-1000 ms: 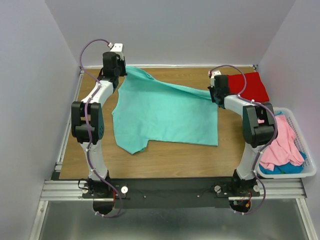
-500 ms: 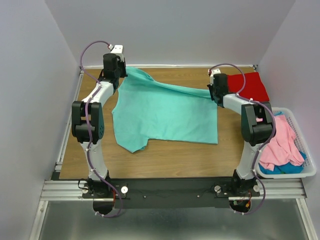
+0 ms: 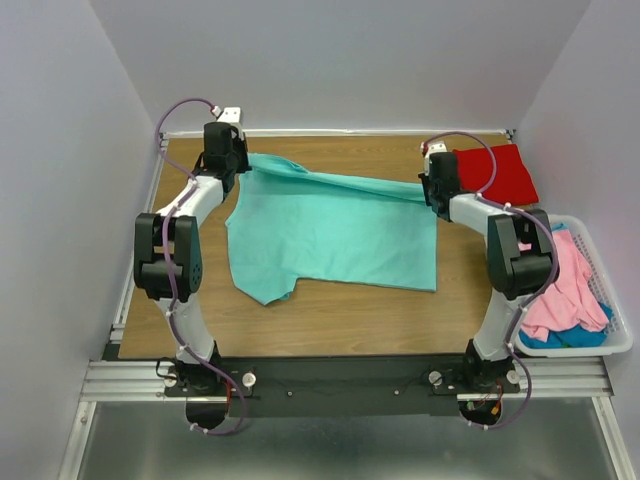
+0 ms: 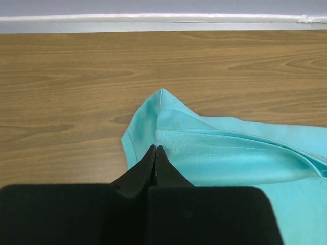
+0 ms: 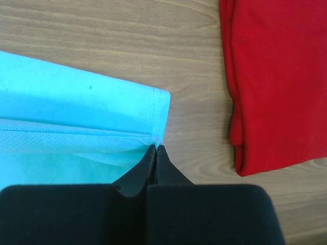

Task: Fold and stack the t-shirts
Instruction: Fold the tshirt

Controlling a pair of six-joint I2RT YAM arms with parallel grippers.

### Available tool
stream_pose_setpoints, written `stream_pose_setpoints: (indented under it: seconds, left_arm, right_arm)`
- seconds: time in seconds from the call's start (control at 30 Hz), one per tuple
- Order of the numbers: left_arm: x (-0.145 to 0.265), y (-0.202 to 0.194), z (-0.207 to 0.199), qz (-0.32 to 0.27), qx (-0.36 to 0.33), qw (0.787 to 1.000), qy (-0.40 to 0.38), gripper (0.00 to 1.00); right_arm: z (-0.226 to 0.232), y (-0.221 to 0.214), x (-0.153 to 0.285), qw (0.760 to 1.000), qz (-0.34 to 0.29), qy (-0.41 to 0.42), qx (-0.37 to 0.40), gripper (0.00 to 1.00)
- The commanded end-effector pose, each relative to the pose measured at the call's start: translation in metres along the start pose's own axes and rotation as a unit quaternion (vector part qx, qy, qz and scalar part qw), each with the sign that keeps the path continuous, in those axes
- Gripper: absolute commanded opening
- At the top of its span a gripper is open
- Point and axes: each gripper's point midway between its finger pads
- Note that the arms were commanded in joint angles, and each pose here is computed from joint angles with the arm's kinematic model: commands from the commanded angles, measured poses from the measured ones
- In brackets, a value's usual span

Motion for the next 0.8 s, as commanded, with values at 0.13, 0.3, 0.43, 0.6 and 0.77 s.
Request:
stream_pose_setpoints:
  seconds: [0.13, 0.3, 0.43, 0.6, 0.77]
  left_arm:
    - [0.028, 0.004, 0.014, -0.009, 0.020, 0.999, 0.035, 0.00]
    - [0.024, -0.019, 0.019, 0.021, 0.039, 0.998, 0.047, 0.00]
    - [0.023, -0.039, 0.017, 0.047, 0.058, 0.996, 0.044, 0.00]
    - [0.023, -0.052, 0.018, 0.061, 0.069, 0.995, 0.046, 0.00]
    - [0.024, -0.068, 0.018, 0.086, 0.077, 0.992, 0.046, 0.00]
  right_arm:
    - [-0.012, 0.000, 0.012, 0.999, -0.007, -0.022, -0.027, 0.01]
    - [-0.006, -0.013, 0.011, 0.999, 0.006, -0.014, -0.032, 0.01]
    - [0.001, -0.030, 0.007, 0.999, 0.024, -0.009, -0.035, 0.01]
    - [0.005, -0.044, 0.004, 0.998, 0.042, -0.014, -0.042, 0.01]
    - [0.003, -0.038, 0.009, 0.998, 0.037, -0.011, -0.045, 0.15]
Point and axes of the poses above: each gripper's point midway between its finger pads, its own x axis back along the fingers, its own z axis along the line the jaws close on, y = z × x, and after that the axes turned 6 degrees about x, right-handed
